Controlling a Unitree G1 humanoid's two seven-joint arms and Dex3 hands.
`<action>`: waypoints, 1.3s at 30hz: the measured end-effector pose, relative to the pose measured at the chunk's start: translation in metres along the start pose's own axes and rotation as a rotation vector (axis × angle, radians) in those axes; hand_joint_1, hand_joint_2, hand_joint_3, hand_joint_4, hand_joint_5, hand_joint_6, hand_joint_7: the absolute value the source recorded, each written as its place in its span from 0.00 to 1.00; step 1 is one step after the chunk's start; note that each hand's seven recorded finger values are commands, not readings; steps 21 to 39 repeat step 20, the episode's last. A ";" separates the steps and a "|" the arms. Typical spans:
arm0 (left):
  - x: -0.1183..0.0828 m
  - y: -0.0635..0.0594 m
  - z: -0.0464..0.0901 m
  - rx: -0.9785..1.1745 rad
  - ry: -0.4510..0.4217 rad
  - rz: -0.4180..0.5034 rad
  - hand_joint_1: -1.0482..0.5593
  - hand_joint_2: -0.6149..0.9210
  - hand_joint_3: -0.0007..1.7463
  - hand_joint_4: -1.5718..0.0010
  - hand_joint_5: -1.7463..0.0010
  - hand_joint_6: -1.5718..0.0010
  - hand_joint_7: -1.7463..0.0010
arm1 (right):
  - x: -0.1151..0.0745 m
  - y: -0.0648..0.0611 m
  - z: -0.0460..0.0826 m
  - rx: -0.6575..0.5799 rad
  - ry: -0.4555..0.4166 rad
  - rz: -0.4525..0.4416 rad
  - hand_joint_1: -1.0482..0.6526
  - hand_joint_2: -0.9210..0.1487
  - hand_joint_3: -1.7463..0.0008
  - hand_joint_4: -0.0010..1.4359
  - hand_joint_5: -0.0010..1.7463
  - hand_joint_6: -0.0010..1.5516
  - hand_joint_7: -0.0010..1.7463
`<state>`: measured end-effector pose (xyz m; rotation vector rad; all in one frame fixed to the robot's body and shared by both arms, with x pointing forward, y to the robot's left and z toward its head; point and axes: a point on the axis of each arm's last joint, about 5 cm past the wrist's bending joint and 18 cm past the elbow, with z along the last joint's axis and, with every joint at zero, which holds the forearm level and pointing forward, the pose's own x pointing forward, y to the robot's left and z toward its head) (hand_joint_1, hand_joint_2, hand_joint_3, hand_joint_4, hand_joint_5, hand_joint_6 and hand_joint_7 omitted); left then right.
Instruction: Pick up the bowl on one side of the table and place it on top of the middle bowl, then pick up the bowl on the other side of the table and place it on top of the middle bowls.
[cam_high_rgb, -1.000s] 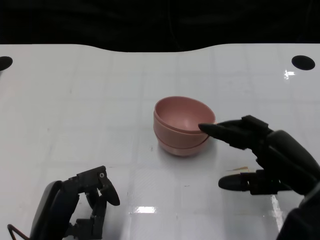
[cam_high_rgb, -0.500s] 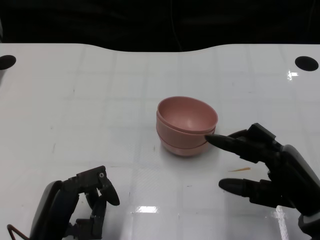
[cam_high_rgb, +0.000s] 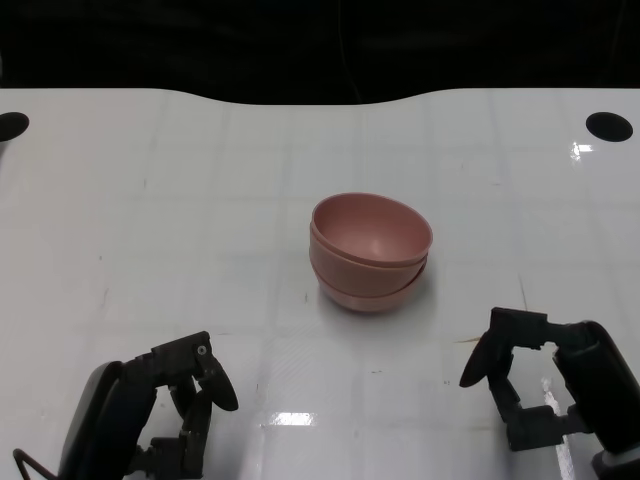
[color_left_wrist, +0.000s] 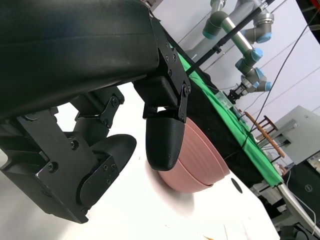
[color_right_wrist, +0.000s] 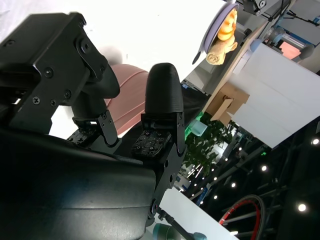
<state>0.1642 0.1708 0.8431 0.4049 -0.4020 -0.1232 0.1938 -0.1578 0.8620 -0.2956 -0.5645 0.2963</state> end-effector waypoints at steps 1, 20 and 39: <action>0.000 0.000 0.000 -0.001 0.000 0.001 0.63 0.56 0.92 0.42 0.02 0.46 0.14 | 0.001 0.000 0.000 0.000 -0.003 0.000 0.75 0.70 0.00 0.69 1.00 0.56 0.86; -0.002 0.001 -0.003 -0.026 0.030 0.011 0.64 0.57 0.89 0.42 0.03 0.45 0.17 | 0.010 0.000 -0.006 0.013 -0.001 0.026 0.78 0.74 0.01 0.66 1.00 0.55 0.84; -0.002 0.001 -0.003 -0.026 0.030 0.011 0.64 0.57 0.89 0.42 0.03 0.45 0.17 | 0.010 0.000 -0.006 0.013 -0.001 0.026 0.78 0.74 0.01 0.66 1.00 0.55 0.84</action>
